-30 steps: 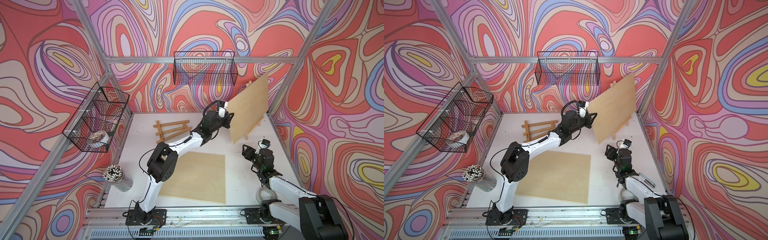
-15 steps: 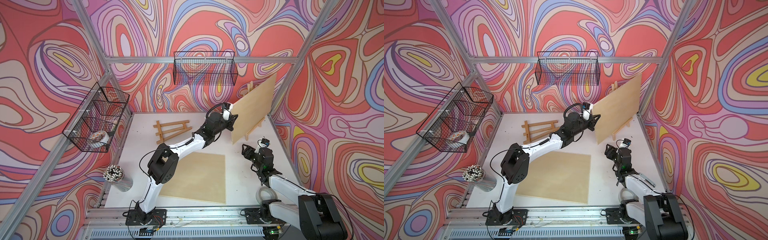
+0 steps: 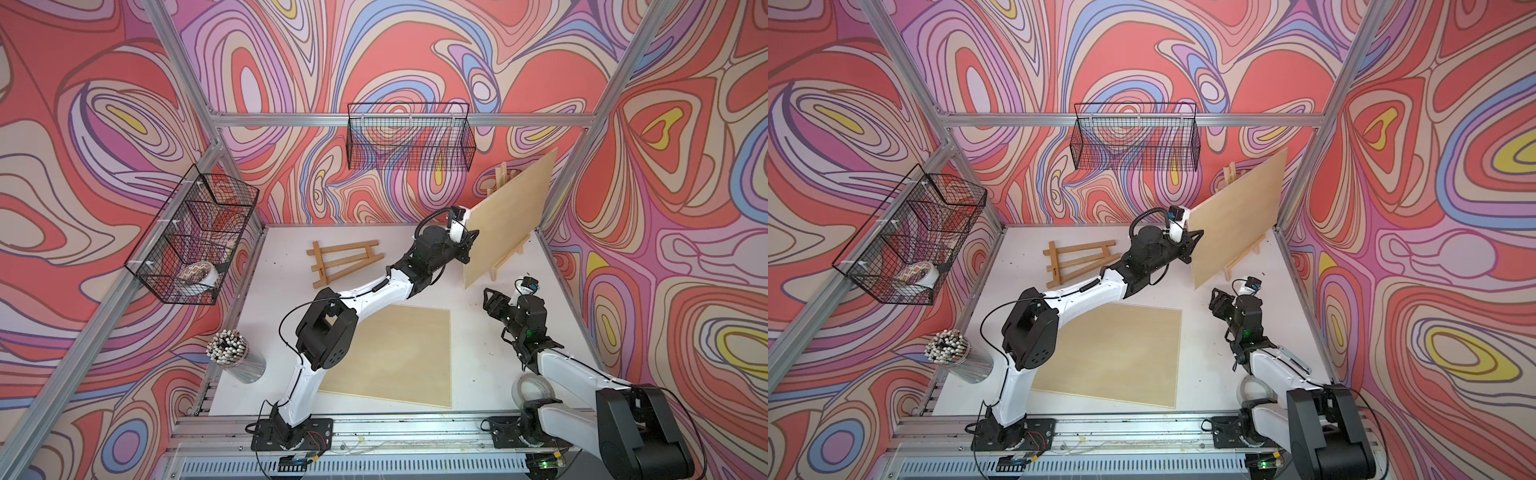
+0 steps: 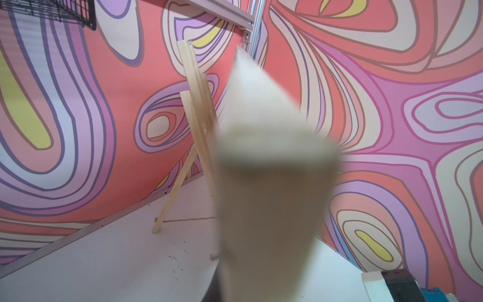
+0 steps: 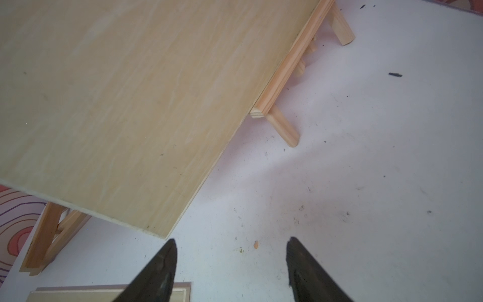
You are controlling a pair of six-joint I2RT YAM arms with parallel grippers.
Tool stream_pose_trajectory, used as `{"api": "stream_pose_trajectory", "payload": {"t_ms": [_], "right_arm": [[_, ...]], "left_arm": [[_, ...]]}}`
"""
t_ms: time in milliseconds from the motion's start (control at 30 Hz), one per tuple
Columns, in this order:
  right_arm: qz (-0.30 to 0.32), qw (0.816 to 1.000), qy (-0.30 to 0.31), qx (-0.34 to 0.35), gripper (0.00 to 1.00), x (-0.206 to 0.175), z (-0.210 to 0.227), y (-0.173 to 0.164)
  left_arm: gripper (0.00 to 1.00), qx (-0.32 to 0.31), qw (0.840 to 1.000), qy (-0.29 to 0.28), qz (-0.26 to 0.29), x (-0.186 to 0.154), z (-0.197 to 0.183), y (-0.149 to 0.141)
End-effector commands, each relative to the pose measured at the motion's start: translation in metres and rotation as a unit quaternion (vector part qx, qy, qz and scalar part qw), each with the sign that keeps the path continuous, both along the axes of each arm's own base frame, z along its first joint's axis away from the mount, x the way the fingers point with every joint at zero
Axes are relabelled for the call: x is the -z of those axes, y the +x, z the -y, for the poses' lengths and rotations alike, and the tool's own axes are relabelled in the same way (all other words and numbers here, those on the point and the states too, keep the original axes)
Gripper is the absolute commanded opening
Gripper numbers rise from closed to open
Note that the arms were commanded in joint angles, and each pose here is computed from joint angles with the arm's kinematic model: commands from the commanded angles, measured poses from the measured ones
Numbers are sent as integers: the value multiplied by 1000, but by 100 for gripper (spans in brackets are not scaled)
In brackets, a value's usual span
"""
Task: Disassemble the easel
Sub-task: Pick up the drawing board from the easel.
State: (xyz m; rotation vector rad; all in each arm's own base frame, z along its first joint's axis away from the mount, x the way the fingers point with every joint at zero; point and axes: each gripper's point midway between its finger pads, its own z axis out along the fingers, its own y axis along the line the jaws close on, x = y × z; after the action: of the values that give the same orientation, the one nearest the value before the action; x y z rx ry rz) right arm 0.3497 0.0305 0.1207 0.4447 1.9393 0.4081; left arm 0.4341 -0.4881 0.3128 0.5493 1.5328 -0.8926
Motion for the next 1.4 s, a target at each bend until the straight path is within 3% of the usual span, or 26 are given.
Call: {"api": "stream_pose_trajectory", "payload": {"t_ms": [0,867,1367], "right_arm": [[14,1000,-6,-1,68,-12,1,3],[26,1000,-10,-8,65,-18,-1,2],[26,1000,-15,-7,64,-19,0,2]], "left_arm": [[0,-5,988,-89,123,-116,-14,-21],[0,25,968,-159,193,-219,-34,-79],[0,18,963,-180,200,-241,-34,-78]]}}
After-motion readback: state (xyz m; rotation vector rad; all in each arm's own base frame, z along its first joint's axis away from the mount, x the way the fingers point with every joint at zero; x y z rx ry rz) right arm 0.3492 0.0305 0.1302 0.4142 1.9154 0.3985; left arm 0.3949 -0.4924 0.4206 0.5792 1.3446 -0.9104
